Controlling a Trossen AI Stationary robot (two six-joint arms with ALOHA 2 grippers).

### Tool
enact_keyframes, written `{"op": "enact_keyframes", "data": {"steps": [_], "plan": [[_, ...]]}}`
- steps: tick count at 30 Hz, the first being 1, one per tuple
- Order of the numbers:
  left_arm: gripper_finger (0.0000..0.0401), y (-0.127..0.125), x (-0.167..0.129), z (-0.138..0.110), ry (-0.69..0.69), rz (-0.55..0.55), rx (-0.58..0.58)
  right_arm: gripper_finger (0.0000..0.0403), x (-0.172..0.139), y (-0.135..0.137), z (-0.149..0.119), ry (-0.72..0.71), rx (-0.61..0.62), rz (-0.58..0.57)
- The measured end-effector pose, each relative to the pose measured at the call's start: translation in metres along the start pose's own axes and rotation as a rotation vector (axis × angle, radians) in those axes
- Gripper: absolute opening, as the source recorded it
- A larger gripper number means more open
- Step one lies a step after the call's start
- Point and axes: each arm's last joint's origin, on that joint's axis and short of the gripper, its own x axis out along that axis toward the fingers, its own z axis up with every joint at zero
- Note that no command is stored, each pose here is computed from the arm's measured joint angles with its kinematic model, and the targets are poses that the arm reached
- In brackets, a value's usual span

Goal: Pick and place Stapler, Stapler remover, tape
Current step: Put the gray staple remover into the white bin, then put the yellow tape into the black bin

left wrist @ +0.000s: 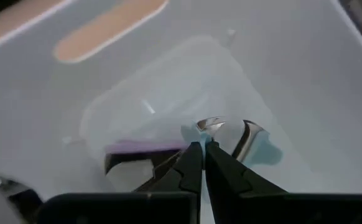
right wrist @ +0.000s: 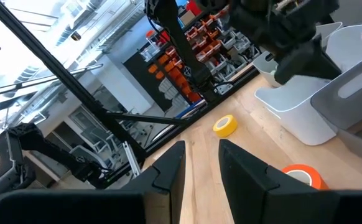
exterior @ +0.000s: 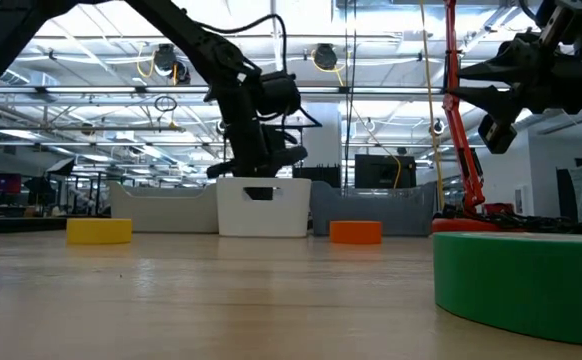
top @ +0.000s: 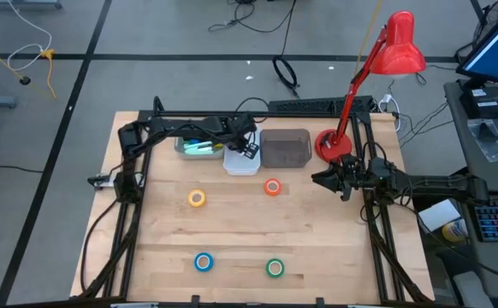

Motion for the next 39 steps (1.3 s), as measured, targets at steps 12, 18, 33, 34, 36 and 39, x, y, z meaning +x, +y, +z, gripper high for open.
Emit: {"op": "enact_keyframes", "data": {"steps": [12, 18, 33, 34, 36, 39], "plan": [[0.0028, -0.001, -0.002, 0.000, -0.009, -0.003, 0.040, 0.0089, 0.000, 0.000, 0.000, -0.003, -0.001, 0.004], [0.0093, -0.002, -0.002, 0.002, -0.023, -0.014, 0.027, 0.0089, 0.000, 0.000, 0.000, -0.003, -0.001, 0.005], [0.0157, 0.000, -0.097, 0.016, -0.219, -0.101, 0.046, 0.0089, 0.000, 0.000, 0.000, -0.003, -0.001, 0.005], [0.0157, 0.001, -0.106, 0.013, -0.216, -0.103, 0.049, 0.0089, 0.000, 0.000, 0.000, -0.003, -0.001, 0.005], [0.0157, -0.001, -0.123, 0.005, -0.206, -0.098, 0.059, 0.0089, 0.000, 0.000, 0.000, -0.003, -0.001, 0.005], [0.0157, -0.001, -0.146, -0.012, -0.161, -0.061, 0.068, 0.0089, 0.000, 0.000, 0.000, -0.003, -0.001, 0.005]]}}
